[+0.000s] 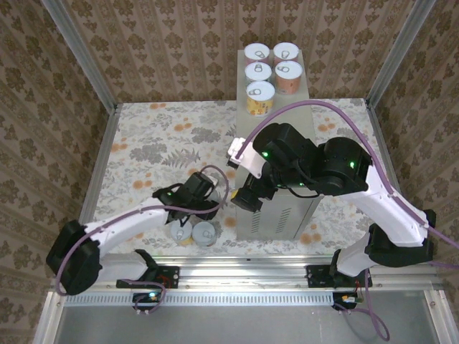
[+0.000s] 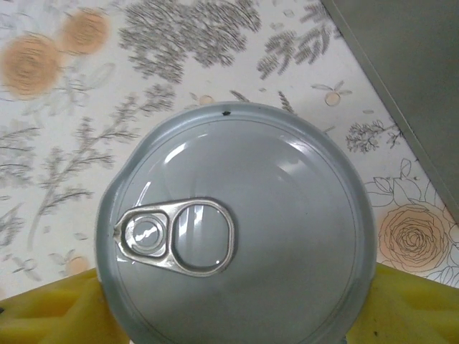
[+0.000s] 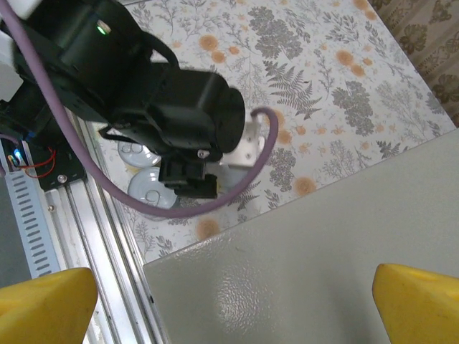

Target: Place and organize the canned foods onto the counter

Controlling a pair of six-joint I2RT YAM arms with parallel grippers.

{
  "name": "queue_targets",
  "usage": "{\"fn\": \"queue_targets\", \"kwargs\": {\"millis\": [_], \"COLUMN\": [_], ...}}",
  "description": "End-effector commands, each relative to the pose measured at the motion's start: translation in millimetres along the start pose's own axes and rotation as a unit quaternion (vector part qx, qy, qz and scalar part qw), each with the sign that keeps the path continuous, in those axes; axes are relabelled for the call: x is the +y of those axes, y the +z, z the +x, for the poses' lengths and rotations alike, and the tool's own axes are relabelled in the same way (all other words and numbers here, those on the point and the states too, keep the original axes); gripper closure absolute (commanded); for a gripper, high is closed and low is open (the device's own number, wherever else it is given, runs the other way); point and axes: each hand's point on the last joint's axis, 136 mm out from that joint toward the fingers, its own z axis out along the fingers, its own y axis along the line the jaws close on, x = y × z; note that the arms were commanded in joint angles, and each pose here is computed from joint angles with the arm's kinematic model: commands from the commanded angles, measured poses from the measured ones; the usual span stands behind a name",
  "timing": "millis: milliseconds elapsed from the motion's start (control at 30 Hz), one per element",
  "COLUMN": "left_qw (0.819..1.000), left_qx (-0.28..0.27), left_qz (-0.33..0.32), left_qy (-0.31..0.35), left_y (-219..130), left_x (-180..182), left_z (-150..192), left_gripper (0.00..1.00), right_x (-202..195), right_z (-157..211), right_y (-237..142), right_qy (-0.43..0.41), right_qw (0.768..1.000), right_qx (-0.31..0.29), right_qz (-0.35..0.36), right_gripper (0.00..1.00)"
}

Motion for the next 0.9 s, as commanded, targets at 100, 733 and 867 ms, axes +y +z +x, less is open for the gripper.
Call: {"fn": "queue_targets", "kwargs": {"millis": [100,733,867], "left_qw": [0.995,0.961,0.943], "left_qx": [-0.08,-0.239,-0.268], "left_qz": [-0.008,0.116,0.171], "left_qy": [-0.052,0.076,0.102], "left_y": [-60.1,-262.2,-294.1], "left_x": [29.7,9.3,-10.2], "left_z": [-43.0,-121.9,-131.9], "left_gripper": [0.35,0.41,0.41], "right_x": [-7.2,-29.9,-37.3], "right_z": [-3.7,24.7,39.3], "right_y": [-13.4,-53.6,-65.4], "right_qy": [-0.003,0.032,0.042], "right_qw": [0.999,0.994,0.991], "right_qx": [-0.03,-0.07,-0.07], "right_qz": [0.022,0.081,0.102], "right_gripper": [0.0,0.0,0.0]}}
